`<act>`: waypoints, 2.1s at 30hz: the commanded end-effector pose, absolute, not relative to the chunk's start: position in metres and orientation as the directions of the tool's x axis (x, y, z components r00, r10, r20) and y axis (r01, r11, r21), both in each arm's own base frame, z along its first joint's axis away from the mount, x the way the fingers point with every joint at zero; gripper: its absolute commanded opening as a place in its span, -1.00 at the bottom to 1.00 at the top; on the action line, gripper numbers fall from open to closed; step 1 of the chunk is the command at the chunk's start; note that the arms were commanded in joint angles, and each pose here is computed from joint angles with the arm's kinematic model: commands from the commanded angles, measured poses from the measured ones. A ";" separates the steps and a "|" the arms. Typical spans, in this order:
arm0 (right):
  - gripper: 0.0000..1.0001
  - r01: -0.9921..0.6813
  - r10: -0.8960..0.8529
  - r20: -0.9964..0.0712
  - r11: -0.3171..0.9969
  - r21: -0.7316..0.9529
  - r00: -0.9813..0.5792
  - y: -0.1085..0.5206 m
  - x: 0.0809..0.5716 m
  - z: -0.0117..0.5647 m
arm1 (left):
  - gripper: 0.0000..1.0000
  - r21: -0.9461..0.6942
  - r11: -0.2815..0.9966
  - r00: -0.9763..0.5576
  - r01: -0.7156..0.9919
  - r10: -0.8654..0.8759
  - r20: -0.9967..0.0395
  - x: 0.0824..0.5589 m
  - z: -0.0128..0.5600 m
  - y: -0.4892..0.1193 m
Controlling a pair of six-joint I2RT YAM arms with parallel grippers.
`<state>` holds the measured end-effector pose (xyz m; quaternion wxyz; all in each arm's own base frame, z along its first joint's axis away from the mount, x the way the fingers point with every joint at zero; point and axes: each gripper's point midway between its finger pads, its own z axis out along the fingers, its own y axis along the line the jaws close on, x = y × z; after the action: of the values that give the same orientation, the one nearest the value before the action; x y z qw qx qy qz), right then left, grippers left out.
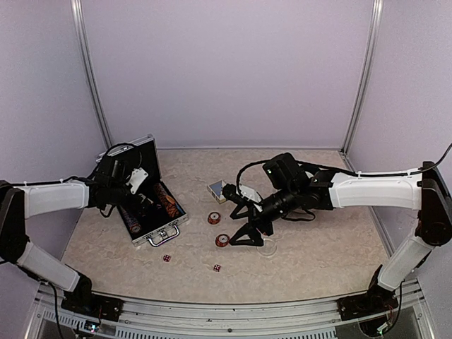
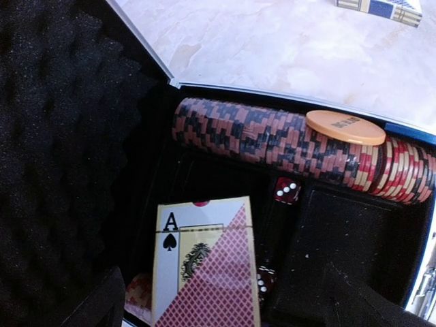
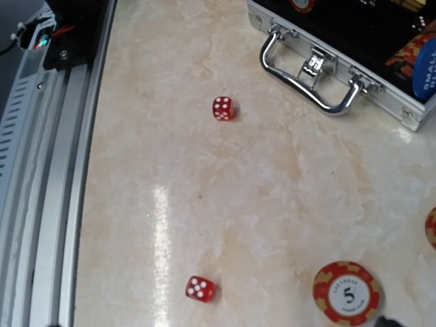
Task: Pack up texas hold em set
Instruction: Place the poker case in the slot, then adjust the poker case in the slot.
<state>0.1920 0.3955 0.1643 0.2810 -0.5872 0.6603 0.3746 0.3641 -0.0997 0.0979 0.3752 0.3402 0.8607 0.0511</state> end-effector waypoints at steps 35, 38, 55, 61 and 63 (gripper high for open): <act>0.98 -0.978 -0.606 -0.776 0.018 0.207 -0.176 0.400 0.190 0.139 | 0.96 0.344 0.904 -0.828 0.253 0.387 -0.407 0.349 0.083 -0.067; 0.98 -0.978 -0.609 -0.773 0.020 0.208 -0.177 0.401 0.190 0.138 | 0.87 0.329 0.903 -0.807 0.275 0.403 -0.432 0.355 0.089 -0.068; 0.98 -0.978 -0.619 -0.765 0.026 0.206 -0.178 0.400 0.191 0.134 | 0.45 0.320 0.874 -0.807 0.366 0.469 -0.360 0.370 0.074 -0.074; 0.98 -0.978 -0.623 -0.761 0.030 0.207 -0.180 0.400 0.191 0.133 | 0.53 0.341 0.852 -0.800 0.398 0.504 -0.325 0.366 0.068 -0.072; 0.98 -0.978 -0.623 -0.761 0.030 0.207 -0.180 0.400 0.191 0.132 | 0.55 0.340 0.845 -0.793 0.413 0.517 -0.322 0.364 0.067 -0.074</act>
<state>0.1928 0.3977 0.1342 0.2489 -0.5882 0.6757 0.3681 0.3617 -0.0734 0.0684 0.2097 0.2288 0.9429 0.1210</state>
